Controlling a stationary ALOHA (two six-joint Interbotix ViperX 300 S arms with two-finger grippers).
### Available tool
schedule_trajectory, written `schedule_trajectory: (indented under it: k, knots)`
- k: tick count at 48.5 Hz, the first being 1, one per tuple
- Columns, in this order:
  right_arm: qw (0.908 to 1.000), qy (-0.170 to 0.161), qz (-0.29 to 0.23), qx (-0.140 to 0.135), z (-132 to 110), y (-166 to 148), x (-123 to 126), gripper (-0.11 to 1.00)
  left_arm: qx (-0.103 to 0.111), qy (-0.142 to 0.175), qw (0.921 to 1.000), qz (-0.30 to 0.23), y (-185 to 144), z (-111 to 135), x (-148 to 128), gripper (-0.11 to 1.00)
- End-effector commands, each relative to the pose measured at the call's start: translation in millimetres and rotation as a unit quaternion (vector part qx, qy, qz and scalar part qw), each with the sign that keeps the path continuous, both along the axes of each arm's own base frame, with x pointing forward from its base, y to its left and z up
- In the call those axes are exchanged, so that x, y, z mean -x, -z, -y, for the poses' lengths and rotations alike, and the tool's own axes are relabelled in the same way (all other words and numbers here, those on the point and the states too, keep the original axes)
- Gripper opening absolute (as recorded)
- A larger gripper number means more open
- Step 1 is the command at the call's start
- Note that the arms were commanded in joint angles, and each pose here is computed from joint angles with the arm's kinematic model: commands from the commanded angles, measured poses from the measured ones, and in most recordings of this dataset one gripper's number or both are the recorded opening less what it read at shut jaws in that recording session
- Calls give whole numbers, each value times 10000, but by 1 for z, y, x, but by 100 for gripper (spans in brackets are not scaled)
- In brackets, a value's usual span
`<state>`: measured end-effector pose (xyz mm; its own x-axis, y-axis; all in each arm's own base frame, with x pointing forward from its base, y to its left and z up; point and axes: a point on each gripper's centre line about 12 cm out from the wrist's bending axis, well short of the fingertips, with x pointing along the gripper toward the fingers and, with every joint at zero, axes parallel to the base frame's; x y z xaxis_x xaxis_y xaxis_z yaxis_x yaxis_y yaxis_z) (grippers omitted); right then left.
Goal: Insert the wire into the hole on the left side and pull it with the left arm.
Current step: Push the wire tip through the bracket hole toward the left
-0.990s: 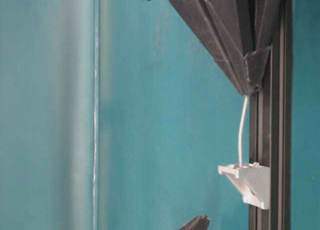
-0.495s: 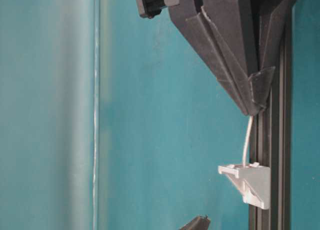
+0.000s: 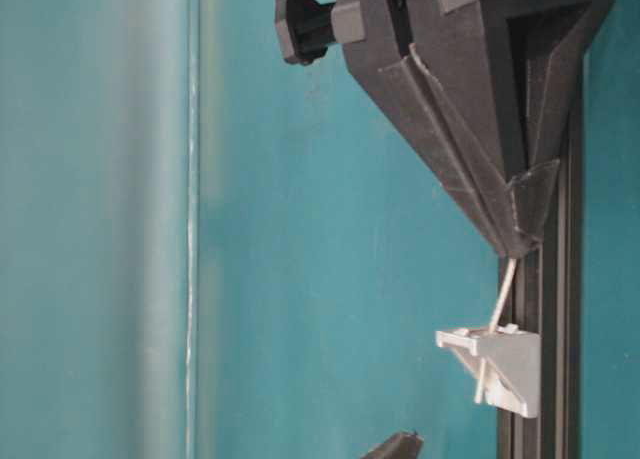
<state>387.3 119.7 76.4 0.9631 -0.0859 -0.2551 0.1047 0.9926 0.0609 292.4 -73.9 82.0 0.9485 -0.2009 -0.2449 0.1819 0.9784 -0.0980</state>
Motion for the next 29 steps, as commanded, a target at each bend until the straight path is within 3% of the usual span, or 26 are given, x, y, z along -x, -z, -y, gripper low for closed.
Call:
schedule_trajectory:
  k: [1, 29]
  knots:
    - [9999, 59, 142, -28, 5, -9, -7, 3, 51, 46, 9998, 193, -13, 3, -3, 71]
    - [9997, 2, 252, -13, 6, -14, -16, 3, 42, 109, 9999, 124, -13, 7, -3, 71]
